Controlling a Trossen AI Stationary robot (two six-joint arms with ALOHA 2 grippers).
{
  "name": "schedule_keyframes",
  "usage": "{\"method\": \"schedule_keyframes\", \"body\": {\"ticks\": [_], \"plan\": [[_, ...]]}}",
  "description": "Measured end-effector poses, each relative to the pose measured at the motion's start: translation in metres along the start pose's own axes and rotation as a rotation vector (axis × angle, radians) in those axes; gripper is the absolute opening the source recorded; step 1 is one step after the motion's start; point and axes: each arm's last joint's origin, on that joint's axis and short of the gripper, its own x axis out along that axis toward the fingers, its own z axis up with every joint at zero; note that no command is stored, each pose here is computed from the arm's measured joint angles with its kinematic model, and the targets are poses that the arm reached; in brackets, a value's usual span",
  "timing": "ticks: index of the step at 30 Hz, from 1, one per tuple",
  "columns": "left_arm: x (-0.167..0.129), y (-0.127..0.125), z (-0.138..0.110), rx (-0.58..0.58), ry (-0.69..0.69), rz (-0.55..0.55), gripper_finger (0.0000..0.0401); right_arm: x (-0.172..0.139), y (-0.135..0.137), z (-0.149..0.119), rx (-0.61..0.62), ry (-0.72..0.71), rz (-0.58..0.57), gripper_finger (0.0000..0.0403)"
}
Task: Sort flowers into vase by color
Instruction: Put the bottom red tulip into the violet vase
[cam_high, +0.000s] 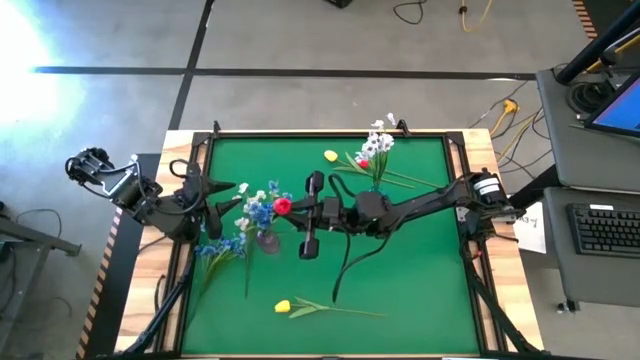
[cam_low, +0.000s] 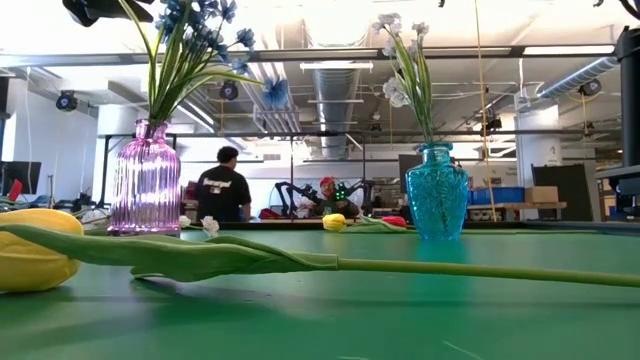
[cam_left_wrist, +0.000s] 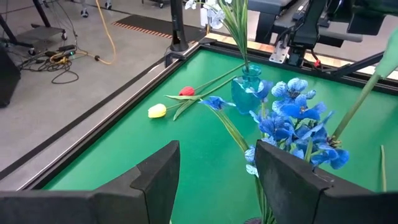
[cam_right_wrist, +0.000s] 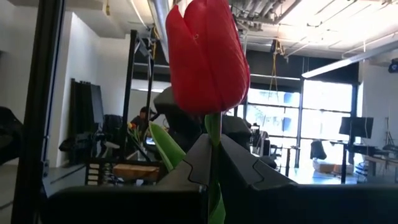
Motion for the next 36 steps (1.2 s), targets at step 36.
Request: {"method": "schedule_keyframes", "body": {"ticks": [36], "plan": [[0.0,0.0,0.0,0.0,-0.007,0.01,0.0197,0.0,-0.001,-0.038,-0.007,0.172,0.022,0.0013]]}}
